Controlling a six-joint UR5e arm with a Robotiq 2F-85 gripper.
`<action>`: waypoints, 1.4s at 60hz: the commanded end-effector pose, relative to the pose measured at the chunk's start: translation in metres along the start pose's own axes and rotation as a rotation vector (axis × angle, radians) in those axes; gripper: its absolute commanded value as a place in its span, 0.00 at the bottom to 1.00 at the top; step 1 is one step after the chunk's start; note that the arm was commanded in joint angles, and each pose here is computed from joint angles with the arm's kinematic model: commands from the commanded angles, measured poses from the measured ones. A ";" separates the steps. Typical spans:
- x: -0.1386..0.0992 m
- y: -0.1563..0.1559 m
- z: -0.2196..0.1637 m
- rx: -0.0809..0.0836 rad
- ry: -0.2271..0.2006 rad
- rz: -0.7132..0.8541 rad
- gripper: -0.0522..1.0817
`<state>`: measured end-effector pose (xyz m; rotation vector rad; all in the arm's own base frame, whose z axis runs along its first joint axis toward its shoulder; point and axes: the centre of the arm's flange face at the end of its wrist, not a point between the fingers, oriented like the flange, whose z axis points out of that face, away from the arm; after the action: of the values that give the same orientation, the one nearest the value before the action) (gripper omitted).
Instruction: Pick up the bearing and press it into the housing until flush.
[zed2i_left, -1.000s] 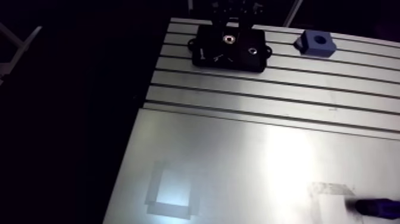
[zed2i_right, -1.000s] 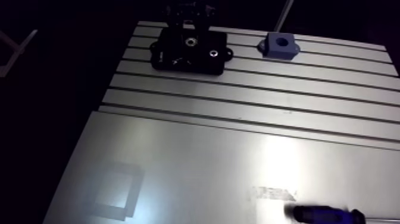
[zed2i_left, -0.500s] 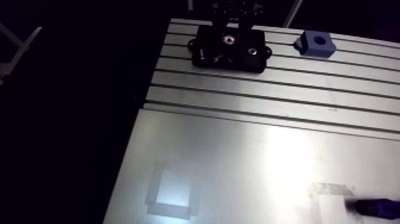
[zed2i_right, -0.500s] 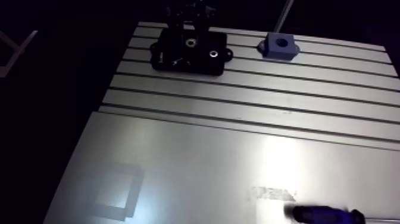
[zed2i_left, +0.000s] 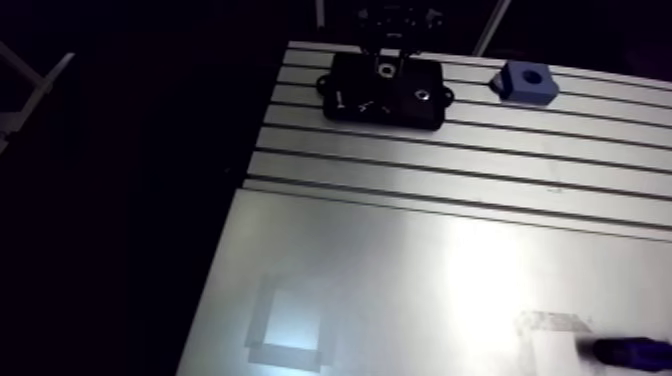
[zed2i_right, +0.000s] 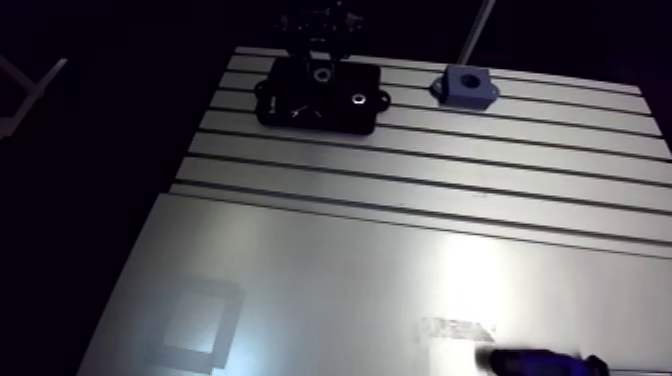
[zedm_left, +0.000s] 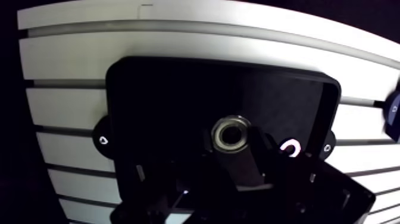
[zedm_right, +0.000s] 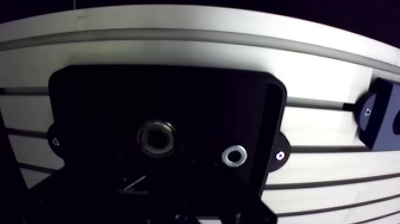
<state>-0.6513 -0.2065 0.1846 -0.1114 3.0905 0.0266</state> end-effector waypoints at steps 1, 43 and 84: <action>-0.005 0.003 -0.013 -0.020 0.015 -0.005 0.56; -0.018 0.067 -0.084 -0.004 0.085 0.003 0.57; -0.012 0.186 -0.084 0.001 0.071 0.119 0.57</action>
<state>-0.6553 -0.0487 0.2756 0.0312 3.1713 0.0295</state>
